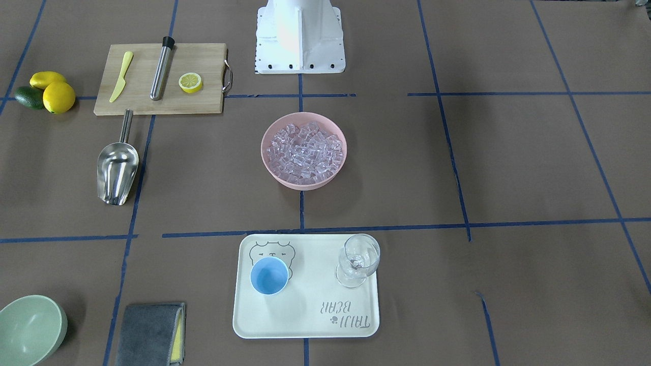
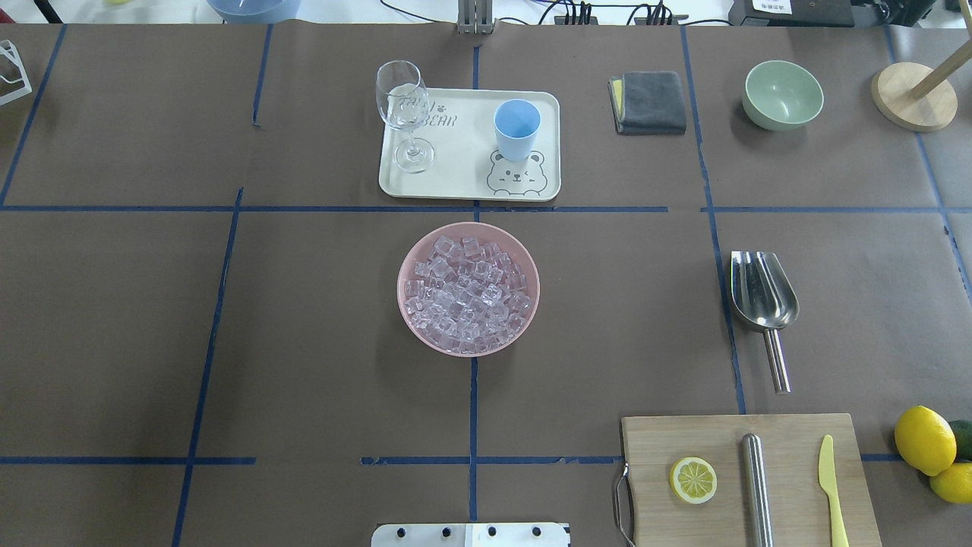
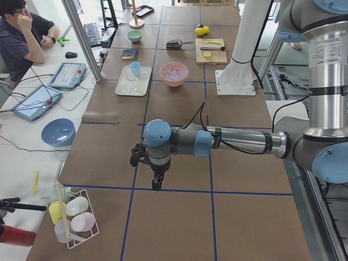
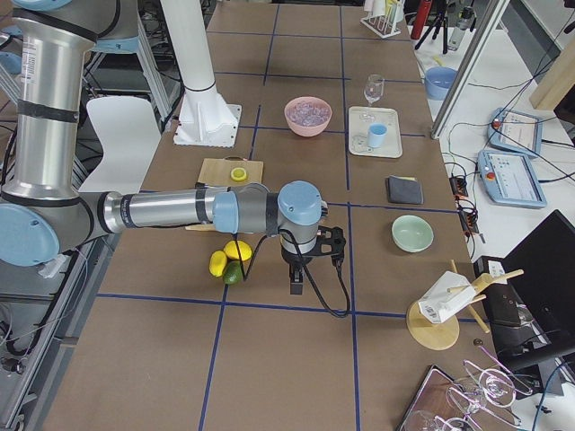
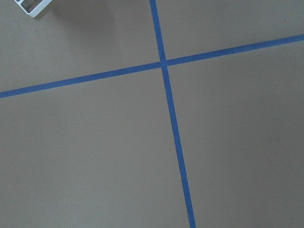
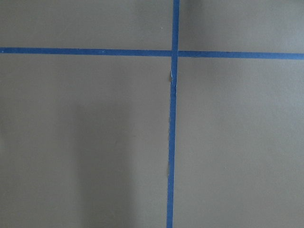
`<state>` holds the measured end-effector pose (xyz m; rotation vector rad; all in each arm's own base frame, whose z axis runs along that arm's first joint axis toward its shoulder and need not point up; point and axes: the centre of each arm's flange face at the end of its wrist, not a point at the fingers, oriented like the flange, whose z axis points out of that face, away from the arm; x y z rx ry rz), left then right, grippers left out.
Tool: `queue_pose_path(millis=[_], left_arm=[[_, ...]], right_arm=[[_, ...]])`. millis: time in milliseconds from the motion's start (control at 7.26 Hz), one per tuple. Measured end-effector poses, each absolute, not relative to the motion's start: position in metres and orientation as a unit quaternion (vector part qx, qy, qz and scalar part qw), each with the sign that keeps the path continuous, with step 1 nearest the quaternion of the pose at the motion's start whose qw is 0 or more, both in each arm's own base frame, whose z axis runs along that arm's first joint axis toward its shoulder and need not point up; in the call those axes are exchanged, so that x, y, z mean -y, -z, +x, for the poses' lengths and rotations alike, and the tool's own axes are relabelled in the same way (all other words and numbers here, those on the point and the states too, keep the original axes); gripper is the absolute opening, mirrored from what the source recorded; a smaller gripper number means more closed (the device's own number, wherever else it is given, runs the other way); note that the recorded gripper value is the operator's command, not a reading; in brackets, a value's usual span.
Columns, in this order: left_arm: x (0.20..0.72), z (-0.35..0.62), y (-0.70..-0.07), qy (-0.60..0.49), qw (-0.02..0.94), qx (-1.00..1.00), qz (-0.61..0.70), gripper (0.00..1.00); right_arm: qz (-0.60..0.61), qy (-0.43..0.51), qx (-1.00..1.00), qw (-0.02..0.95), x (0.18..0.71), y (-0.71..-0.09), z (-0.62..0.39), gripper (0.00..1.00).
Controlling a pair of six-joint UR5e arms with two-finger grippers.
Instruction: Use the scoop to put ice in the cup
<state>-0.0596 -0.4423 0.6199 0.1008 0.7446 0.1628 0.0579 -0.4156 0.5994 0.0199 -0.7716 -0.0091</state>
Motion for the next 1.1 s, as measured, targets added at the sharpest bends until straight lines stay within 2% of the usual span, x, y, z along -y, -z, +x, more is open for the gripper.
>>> queue_pose_path(millis=[689, 1102], left_arm=[[0.445, -0.059, -0.615, -0.081, 0.927, -0.363, 0.054, 1.0], [0.471, -0.058, -0.591, -0.089, 0.925, -0.362, 0.078, 1.0]], right_arm=[[0.02, 0.006, 0.377, 0.926, 0.42, -0.588, 0.057, 1.0], [0.018, 0.006, 0.378, 0.926, 0.42, -0.589, 0.057, 1.0]])
